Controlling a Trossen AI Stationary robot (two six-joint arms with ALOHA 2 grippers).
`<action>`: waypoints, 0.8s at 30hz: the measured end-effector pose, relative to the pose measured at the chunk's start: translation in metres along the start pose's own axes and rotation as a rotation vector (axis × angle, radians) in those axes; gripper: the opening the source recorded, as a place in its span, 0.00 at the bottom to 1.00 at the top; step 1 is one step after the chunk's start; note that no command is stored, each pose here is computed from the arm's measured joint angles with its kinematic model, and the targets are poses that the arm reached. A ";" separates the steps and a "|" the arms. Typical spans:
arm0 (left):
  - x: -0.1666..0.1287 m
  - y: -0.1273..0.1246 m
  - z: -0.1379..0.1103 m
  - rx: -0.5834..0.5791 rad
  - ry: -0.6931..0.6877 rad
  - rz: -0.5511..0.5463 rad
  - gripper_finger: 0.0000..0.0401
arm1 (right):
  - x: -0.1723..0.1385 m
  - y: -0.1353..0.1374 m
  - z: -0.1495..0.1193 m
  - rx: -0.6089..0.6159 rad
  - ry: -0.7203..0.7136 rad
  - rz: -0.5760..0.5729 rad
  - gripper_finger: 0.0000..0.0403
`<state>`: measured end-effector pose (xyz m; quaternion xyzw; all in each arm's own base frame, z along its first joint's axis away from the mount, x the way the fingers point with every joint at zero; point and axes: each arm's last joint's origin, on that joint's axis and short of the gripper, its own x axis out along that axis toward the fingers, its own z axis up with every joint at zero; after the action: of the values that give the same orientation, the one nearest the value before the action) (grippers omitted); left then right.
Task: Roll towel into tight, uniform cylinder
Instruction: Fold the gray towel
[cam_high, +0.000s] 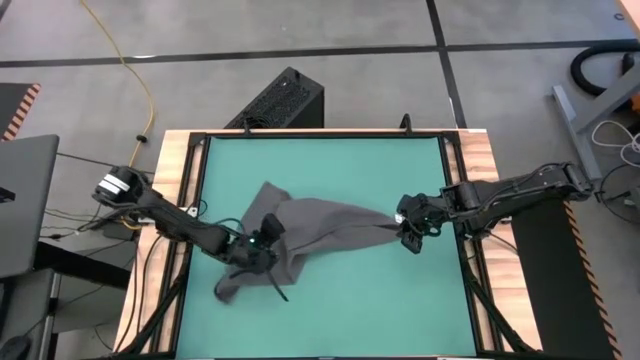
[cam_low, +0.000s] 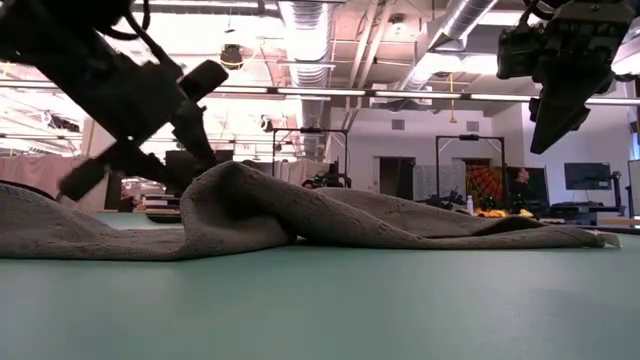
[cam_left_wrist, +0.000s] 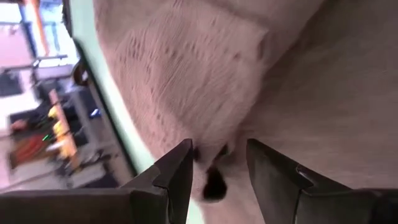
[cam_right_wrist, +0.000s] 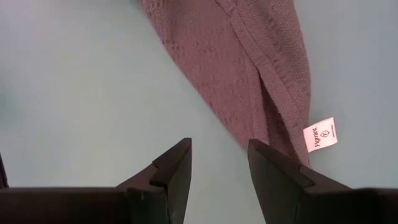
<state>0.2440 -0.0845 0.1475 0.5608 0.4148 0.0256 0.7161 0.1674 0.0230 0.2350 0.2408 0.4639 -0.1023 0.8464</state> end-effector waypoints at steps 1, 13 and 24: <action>0.002 -0.001 0.001 0.008 0.022 0.015 0.35 | 0.000 0.000 0.000 0.000 0.000 0.000 0.45; 0.005 0.010 0.013 -0.078 -0.015 0.107 0.30 | 0.000 0.000 0.001 -0.025 -0.007 0.004 0.45; -0.007 0.082 0.017 -0.321 -0.114 0.232 0.00 | 0.000 0.003 0.004 -0.027 -0.043 0.030 0.45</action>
<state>0.2853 -0.0712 0.2198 0.4841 0.2970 0.1419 0.8107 0.1716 0.0236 0.2378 0.2341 0.4433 -0.0886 0.8607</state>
